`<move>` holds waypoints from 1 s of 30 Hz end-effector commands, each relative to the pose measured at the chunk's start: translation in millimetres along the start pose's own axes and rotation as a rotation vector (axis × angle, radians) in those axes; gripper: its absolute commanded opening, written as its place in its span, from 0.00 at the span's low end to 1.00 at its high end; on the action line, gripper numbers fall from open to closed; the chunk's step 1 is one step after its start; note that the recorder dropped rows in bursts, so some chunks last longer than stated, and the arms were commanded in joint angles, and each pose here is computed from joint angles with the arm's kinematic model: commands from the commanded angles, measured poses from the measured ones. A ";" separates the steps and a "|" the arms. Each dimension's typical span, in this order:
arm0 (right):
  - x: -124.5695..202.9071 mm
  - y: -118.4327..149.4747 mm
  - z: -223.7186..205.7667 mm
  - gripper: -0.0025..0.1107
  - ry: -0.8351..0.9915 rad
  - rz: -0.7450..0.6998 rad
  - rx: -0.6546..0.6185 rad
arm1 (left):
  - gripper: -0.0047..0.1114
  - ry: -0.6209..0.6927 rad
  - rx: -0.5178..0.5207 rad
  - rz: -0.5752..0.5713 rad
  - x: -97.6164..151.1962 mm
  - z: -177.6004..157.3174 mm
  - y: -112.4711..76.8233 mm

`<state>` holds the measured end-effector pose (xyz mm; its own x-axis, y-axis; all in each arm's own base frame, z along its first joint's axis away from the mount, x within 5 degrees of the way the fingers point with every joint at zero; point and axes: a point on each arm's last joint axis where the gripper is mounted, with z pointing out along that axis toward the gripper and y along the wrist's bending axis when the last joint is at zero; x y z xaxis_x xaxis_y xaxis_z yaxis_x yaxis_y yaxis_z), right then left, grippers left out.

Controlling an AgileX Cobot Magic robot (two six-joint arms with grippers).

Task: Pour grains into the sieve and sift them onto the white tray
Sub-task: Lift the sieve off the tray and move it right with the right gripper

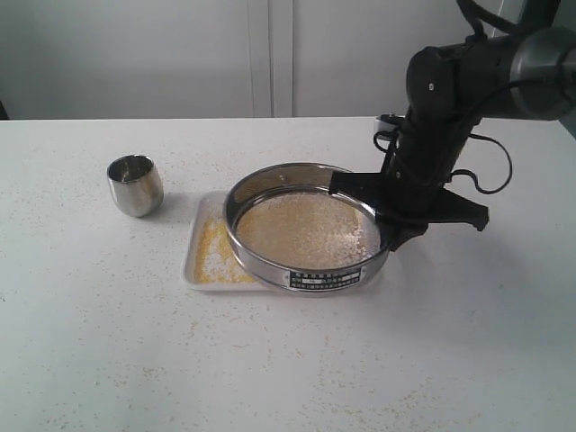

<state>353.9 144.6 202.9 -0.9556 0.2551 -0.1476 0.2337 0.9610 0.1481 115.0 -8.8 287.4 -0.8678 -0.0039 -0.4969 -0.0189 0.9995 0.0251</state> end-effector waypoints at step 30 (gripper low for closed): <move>58.8 -117.3 -35.9 0.02 -0.082 -0.008 0.011 | 0.04 0.010 0.001 -0.006 3.0 0.5 0.4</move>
<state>270.8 45.6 209.5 -0.9400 0.2783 -0.1973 0.2575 0.9582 0.1248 115.0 -8.8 287.4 -0.8678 -0.0039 -0.4969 -0.0189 0.9995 0.0251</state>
